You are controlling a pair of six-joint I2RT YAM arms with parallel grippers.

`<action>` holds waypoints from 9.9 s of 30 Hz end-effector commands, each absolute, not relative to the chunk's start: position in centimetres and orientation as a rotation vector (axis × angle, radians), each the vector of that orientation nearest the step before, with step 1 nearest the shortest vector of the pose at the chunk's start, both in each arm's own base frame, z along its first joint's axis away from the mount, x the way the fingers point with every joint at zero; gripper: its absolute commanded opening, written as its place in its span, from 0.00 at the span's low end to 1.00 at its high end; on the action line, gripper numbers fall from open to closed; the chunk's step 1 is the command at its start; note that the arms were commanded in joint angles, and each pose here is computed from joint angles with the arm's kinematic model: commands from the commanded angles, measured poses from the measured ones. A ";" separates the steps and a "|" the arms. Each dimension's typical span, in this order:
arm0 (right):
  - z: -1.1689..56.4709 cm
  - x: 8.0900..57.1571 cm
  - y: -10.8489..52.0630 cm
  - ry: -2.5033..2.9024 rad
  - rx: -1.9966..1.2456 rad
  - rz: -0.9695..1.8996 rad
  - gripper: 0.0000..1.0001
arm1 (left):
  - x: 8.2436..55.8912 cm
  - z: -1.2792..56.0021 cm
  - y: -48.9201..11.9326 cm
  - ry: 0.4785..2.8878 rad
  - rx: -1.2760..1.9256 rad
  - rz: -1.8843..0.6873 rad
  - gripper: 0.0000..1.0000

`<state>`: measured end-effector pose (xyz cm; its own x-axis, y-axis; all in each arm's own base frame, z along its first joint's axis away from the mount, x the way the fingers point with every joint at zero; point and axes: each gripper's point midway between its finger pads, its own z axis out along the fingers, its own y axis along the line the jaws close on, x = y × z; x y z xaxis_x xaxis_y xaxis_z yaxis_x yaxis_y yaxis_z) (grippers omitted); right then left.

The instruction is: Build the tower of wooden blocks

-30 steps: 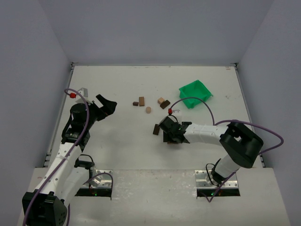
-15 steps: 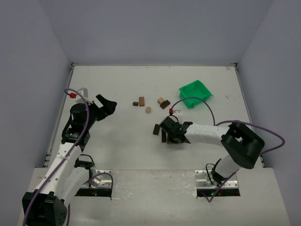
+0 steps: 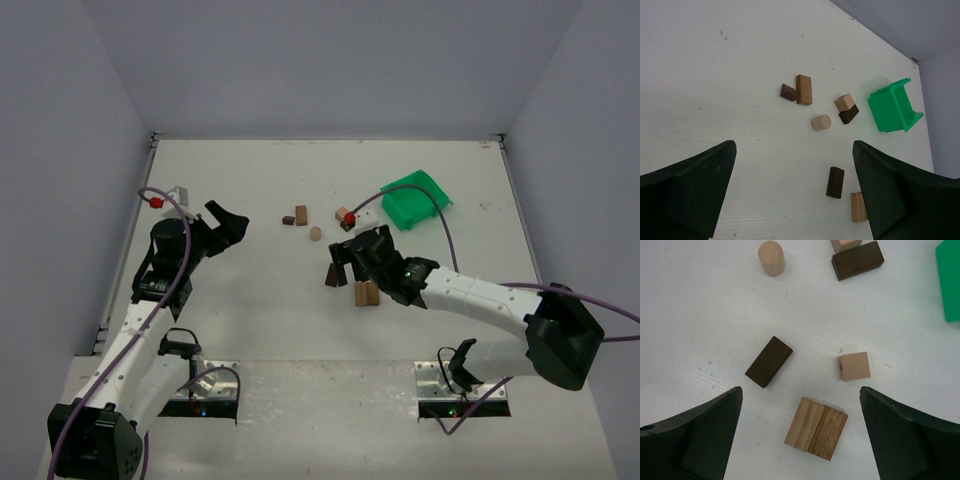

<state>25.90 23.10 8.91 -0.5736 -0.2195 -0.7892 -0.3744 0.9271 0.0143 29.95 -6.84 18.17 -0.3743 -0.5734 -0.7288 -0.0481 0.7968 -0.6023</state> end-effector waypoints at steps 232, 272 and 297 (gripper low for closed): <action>1.5 43.0 22.3 2.324 -0.802 0.131 0.99 | 31.6 19.0 -6.3 1.844 -0.465 -0.563 1.00; 8.9 39.9 22.6 2.210 -0.559 0.360 0.25 | 31.1 19.9 -6.7 1.820 -0.436 -0.592 1.00; 4.3 19.4 17.5 2.498 -0.082 0.275 0.30 | 30.2 19.8 -6.8 1.833 -0.448 -0.603 1.00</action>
<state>19.35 15.89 4.38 -0.8057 -0.0311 -0.5915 -0.1368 0.9814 0.1346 30.13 -6.72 18.67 -0.3545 -0.5723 -0.7394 -0.0390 0.7992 -0.5999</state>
